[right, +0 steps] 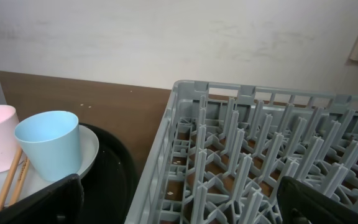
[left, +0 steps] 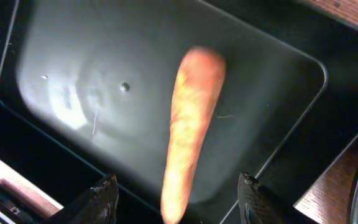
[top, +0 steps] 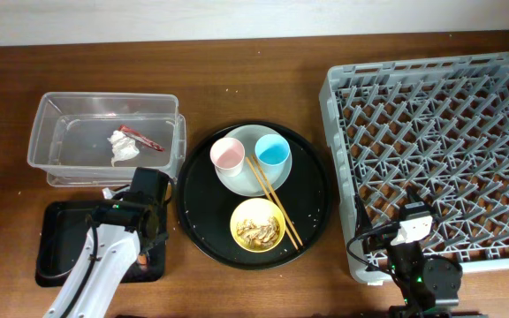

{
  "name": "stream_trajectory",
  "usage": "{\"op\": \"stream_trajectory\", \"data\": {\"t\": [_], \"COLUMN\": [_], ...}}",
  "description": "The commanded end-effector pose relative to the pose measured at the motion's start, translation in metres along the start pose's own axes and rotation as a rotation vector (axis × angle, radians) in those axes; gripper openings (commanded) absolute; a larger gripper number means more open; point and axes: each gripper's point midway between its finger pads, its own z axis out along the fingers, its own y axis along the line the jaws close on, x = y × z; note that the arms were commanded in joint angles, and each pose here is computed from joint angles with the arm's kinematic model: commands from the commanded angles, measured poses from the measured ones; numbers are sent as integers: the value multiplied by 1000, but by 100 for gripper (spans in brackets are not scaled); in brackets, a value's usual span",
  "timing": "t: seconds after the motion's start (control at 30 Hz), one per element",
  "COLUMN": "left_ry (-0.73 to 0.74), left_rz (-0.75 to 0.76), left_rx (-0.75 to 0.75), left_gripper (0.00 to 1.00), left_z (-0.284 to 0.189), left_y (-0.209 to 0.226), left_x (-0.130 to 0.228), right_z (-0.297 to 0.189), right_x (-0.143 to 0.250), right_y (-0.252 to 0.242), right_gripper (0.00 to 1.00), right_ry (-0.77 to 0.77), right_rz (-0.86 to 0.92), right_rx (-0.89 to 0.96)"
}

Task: Sort waste into correct bins and load items into the dishwasher rack
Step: 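Grasp the carrot with the left gripper and place it on the black tray, then grasp the rim of the yellow bowl with the left gripper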

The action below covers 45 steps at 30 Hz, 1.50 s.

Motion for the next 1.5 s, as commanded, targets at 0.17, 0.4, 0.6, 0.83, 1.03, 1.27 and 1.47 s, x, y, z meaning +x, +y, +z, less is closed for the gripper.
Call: {"op": "stream_trajectory", "data": {"t": [0.17,0.4,0.6,0.83,1.03,1.27,1.47], "left_ry": [-36,-42,-189,-133,-83,-81,-44], "left_rz": [200,423,656,713,795,785,806], "left_rx": [267,798,988,961,905,848,791], "left_gripper": [60,57,54,49,48,39,39], "left_z": [-44,-129,-184,-166,-135,-118,-95], "left_y": [-41,-138,-199,-245,-276,-282,-288], "left_x": [-23,3,41,76,109,112,126], "right_z": [0,0,0,0,0,0,0], "right_x": [3,3,3,3,2,3,3], "right_y": [-2,-2,-2,-2,-2,-2,-2], "right_gripper": [98,98,98,98,98,98,98], "right_ry": [3,3,3,3,3,3,3], "right_rz": [9,9,9,9,9,9,9], "right_rx": [7,8,8,8,8,8,8]}}
